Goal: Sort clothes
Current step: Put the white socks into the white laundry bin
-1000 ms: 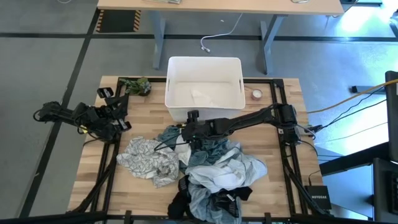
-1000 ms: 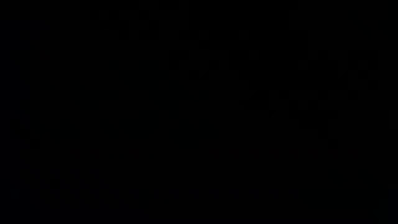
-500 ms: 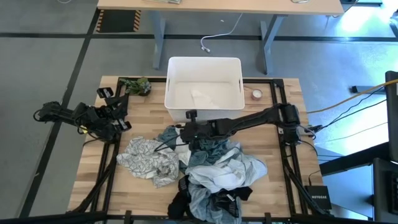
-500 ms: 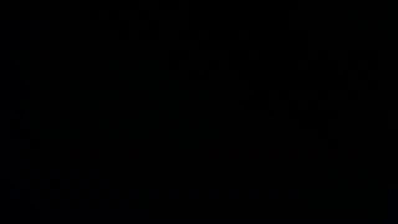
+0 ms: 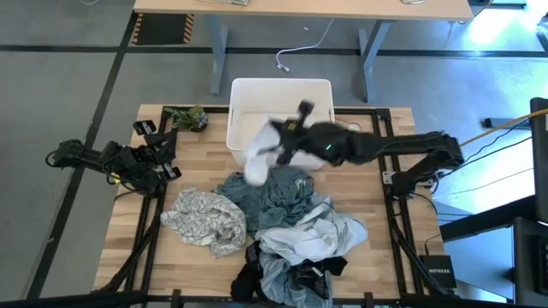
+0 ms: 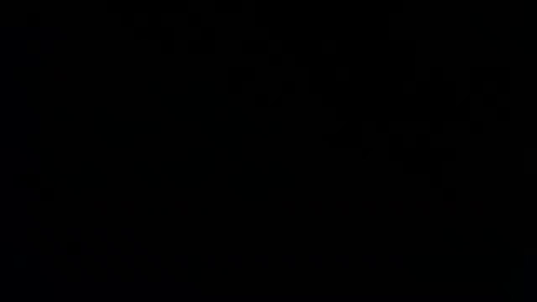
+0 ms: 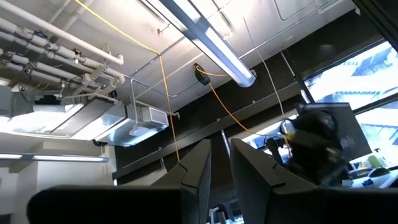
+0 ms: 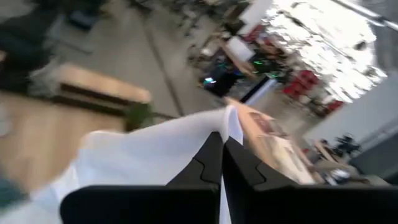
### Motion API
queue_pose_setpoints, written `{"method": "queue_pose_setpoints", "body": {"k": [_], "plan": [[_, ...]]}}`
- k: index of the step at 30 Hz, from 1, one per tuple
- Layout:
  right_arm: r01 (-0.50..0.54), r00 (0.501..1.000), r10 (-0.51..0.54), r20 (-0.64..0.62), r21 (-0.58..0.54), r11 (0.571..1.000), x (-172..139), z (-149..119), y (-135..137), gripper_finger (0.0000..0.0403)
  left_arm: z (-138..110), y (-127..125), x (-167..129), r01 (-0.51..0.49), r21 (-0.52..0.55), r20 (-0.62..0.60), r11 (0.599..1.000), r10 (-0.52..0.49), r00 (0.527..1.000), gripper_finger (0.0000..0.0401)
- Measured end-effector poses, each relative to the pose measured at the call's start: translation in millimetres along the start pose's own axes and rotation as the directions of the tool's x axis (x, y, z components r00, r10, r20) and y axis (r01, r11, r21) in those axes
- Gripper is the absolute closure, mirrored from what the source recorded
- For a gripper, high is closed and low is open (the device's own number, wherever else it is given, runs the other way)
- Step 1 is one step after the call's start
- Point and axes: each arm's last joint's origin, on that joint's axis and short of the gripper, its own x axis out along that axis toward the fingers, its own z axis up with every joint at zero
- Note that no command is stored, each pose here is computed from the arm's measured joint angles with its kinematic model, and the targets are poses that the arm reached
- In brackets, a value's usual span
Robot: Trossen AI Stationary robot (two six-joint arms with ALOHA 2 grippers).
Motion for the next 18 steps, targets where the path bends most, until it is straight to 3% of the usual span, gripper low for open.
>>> {"method": "queue_pose_setpoints", "body": {"k": [8,18], "plan": [[0.193,0.981,-0.195,0.007,0.1,0.976,-4.6,-11.0,-70.9,0.0388,0.0,0.0,0.0,0.0,-0.002,0.0,1.0,0.0,1.0,0.0345],[0.337,0.932,-0.347,0.1,0.103,0.936,6.2,-18.3,-112.4,0.0382,0.1,0.1,0.0,-0.001,0.005,0.001,1.0,0.001,1.0,0.0345]]}}
